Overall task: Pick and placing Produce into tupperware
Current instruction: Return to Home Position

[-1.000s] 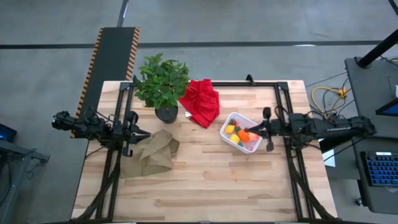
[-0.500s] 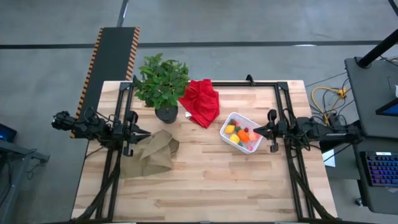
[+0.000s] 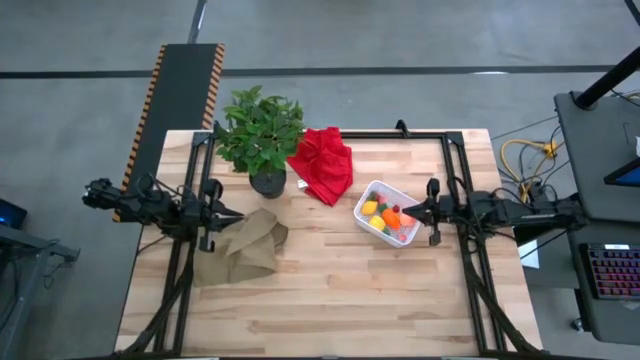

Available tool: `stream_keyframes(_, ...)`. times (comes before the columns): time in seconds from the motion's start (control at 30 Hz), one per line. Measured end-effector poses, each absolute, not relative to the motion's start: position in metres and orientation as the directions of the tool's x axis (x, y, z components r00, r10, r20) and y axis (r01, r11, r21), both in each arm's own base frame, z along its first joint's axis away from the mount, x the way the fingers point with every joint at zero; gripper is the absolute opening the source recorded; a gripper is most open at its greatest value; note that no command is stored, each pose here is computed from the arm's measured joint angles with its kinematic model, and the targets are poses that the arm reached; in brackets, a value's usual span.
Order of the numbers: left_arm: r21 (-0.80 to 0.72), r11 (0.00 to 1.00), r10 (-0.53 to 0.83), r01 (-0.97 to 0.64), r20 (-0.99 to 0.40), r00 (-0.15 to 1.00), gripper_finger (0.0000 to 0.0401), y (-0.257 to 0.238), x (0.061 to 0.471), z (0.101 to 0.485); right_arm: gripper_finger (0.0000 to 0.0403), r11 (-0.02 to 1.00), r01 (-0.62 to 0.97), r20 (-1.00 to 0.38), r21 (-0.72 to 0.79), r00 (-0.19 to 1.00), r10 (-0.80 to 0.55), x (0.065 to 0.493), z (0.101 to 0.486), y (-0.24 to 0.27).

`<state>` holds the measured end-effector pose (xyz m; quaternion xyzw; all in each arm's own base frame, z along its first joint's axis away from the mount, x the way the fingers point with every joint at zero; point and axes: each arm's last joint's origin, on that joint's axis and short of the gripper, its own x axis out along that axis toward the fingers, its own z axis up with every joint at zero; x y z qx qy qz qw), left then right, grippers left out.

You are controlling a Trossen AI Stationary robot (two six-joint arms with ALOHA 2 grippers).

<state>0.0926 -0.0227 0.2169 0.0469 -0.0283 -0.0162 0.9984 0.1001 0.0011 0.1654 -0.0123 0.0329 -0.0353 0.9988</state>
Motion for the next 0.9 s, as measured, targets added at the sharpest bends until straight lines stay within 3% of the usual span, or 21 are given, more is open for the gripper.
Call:
stream_keyframes(0.17,0.077,0.996,-0.051,0.048,0.032,0.998,0.0015,-0.023,0.091,0.211,0.0009,0.996,0.086,-0.078,-0.023,0.993,-0.087,0.101,0.164,0.001)
stream_keyframes(0.4,0.116,0.993,-0.052,0.033,0.165,0.985,0.0015,-0.022,0.095,0.201,0.0009,0.996,0.091,-0.076,0.009,0.993,-0.090,0.101,0.165,0.001)
stream_keyframes(0.9,0.113,0.988,0.089,-0.100,0.098,0.991,0.0014,-0.005,0.103,0.177,0.0009,0.994,0.100,-0.077,0.032,0.992,-0.097,0.101,0.164,0.000)
